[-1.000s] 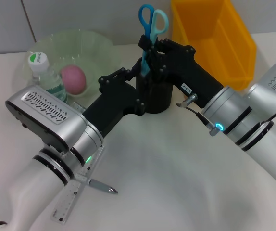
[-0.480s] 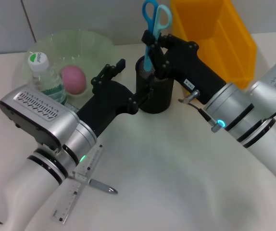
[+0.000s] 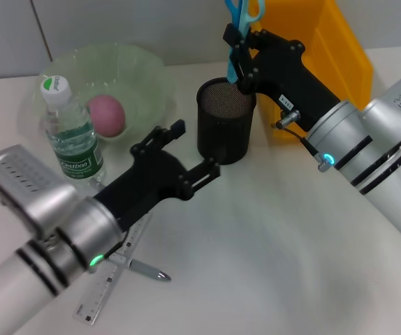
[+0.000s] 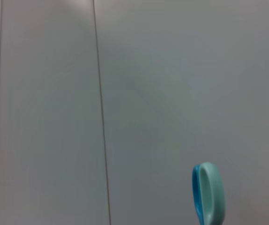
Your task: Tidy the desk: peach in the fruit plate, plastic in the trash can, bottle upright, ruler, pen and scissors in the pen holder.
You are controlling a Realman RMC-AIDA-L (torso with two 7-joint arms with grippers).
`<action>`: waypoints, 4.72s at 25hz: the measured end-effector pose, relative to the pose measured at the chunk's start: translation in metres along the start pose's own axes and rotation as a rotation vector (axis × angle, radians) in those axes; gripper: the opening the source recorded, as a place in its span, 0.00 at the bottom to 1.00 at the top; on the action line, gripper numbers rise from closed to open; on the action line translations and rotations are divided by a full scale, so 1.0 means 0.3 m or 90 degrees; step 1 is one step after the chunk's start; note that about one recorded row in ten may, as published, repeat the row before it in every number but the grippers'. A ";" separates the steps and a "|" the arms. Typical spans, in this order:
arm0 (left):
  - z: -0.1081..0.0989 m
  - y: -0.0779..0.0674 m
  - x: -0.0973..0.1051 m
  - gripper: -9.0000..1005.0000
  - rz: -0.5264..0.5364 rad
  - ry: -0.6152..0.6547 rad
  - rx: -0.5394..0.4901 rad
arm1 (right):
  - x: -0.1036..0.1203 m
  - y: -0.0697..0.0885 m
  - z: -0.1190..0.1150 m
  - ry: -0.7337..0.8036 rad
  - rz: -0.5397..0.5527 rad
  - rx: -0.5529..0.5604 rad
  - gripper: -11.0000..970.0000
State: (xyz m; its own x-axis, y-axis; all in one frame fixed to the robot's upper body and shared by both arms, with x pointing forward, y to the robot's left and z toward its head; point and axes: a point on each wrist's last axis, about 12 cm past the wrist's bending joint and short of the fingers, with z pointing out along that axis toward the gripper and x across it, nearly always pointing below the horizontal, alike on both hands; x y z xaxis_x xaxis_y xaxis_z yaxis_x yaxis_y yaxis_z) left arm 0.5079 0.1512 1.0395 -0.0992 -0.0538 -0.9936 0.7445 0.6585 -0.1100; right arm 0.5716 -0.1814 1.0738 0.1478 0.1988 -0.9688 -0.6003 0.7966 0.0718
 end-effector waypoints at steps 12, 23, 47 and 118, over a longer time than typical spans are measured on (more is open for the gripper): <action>-0.197 0.083 -0.020 0.81 -0.047 -0.018 0.066 | 0.021 -0.018 0.022 0.048 -0.018 0.019 0.10; -0.198 0.093 -0.018 0.81 -0.060 -0.022 0.067 | 0.057 -0.019 0.022 0.104 -0.031 0.032 0.10; -0.206 0.094 -0.030 0.81 -0.064 -0.032 0.087 | 0.106 -0.015 0.019 0.189 -0.035 0.029 0.10; -0.043 0.143 -0.422 0.81 -0.079 0.528 0.091 | -0.180 -0.285 -0.476 0.451 0.098 -0.309 0.80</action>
State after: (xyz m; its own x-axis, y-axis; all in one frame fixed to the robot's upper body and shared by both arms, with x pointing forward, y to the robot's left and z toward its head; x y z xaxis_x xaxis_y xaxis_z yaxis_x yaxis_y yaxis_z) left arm 0.5439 0.1961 1.1610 -0.5962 0.4851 -0.6397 0.7670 0.5797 -0.2751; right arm 0.5029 -0.3419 1.0863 -0.3895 -0.2456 -0.8877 -0.8658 0.4263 0.2619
